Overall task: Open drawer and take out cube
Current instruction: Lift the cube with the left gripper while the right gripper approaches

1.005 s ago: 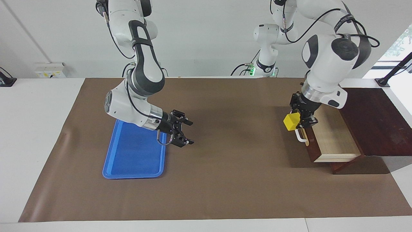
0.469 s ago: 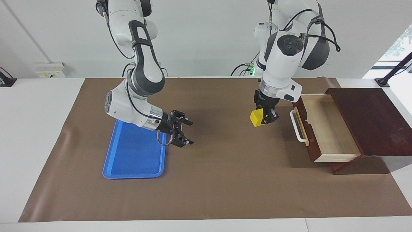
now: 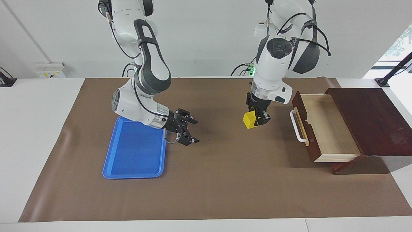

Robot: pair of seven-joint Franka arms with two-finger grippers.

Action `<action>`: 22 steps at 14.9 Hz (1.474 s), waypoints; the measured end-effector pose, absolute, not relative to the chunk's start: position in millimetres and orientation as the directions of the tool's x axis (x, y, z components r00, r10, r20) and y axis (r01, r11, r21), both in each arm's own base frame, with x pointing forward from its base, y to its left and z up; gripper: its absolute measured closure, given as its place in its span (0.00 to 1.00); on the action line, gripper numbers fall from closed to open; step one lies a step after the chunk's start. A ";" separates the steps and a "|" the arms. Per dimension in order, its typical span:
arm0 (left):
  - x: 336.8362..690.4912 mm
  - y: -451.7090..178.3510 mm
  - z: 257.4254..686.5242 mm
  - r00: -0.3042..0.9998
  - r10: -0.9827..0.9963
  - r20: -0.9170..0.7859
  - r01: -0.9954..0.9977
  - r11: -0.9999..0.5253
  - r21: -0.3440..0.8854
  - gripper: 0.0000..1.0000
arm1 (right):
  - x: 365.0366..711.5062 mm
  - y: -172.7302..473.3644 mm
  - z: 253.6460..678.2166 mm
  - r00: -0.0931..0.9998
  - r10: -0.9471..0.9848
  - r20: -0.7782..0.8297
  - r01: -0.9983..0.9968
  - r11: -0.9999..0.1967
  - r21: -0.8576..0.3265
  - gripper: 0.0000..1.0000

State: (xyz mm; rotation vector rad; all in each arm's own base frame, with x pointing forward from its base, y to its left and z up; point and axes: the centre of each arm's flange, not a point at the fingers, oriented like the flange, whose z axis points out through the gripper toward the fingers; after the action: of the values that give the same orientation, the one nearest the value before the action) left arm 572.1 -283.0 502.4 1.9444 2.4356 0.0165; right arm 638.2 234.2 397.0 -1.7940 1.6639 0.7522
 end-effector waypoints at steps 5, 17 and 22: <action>572.4 -284.8 503.3 -0.230 0.973 -0.020 0.973 0.230 0.031 0.45 | 640.0 264.9 405.5 0.104 -0.676 -0.729 -0.994 -0.088 -0.060 0.03; 572.7 -289.9 505.5 -0.235 0.971 -0.036 0.970 0.236 0.051 0.45 | 655.1 334.5 418.5 0.259 -0.750 -0.609 -0.964 -0.242 -0.113 0.07; 572.1 -292.4 506.0 -0.231 0.972 -0.040 0.971 0.233 0.055 0.45 | 657.6 357.6 436.9 0.309 -0.732 -0.607 -0.949 -0.278 -0.148 0.09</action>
State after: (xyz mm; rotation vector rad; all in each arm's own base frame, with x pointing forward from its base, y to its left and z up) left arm 572.1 -292.4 506.0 1.9060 2.4145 0.0276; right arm 657.6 357.6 436.9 -2.0947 1.4865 0.5908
